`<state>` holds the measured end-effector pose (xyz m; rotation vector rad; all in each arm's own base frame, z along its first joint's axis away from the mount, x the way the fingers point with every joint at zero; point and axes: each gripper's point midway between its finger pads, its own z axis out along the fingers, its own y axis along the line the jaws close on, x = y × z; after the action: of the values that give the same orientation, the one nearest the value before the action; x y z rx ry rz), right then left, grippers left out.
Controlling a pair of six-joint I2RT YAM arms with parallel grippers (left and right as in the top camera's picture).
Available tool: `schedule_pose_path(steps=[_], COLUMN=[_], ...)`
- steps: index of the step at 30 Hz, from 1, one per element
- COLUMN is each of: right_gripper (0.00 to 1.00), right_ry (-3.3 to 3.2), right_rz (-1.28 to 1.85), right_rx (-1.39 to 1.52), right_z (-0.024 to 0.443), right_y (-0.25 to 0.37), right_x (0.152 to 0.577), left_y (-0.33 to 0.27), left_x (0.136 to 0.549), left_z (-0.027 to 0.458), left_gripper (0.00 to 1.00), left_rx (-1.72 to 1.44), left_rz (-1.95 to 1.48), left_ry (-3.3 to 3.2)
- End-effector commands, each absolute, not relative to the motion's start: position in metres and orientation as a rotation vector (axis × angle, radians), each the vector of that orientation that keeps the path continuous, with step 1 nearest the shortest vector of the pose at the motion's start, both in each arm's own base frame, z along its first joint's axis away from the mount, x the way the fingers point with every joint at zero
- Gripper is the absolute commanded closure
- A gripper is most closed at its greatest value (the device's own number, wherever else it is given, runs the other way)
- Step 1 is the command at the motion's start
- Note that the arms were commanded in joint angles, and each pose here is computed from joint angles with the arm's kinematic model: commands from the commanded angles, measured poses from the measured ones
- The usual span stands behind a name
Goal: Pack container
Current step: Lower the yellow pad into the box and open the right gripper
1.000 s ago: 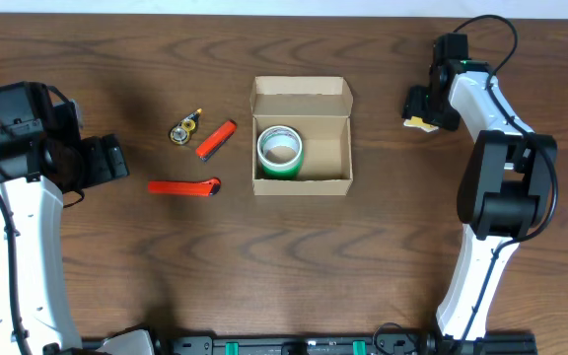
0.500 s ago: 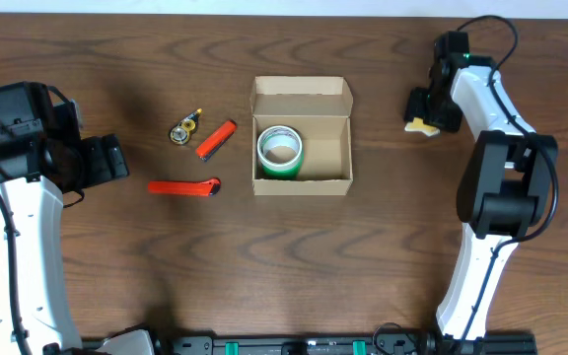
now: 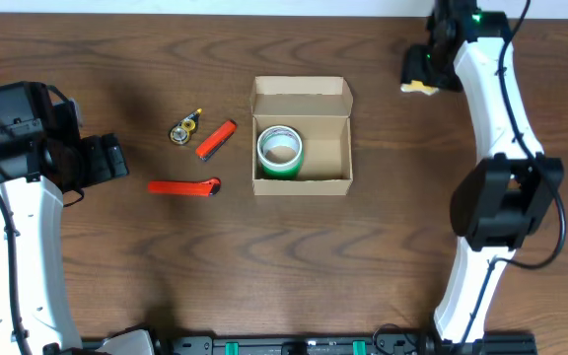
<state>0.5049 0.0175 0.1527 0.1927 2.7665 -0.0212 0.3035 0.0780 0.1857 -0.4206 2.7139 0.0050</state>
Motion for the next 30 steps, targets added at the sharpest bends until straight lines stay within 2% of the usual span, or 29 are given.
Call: schedule_pose_path(steps=[1, 7, 19, 25, 30], right_gripper=[0.30, 0.29, 0.27, 0.26, 0.26], right_ry=[2.666, 2.673, 2.676, 2.674, 2.729], right_rz=[0.002, 0.025, 0.069, 0.064, 0.026], right_rx=[0.012, -0.201, -0.531, -0.669, -0.729], right_z=[0.207, 0.233, 0.232, 0.219, 0.189], right_y=[0.055, 0.110, 0.199, 0.236, 0.249], right_x=[0.498, 0.461, 0.413, 0.396, 0.393], left_y=[0.081, 0.082, 0.083, 0.082, 0.082], left_x=[0.307, 0.311, 0.315, 0.315, 0.315], left_z=[0.189, 0.191, 0.193, 0.193, 0.193], left_gripper=[0.05, 0.05, 0.05, 0.05, 0.05], left_rx=[-0.430, -0.427, -0.424, -0.423, -0.423], left_rz=[0.004, 0.007, 0.010, 0.005, 0.005], left_ry=[2.698, 2.682, 2.664, 2.661, 2.662])
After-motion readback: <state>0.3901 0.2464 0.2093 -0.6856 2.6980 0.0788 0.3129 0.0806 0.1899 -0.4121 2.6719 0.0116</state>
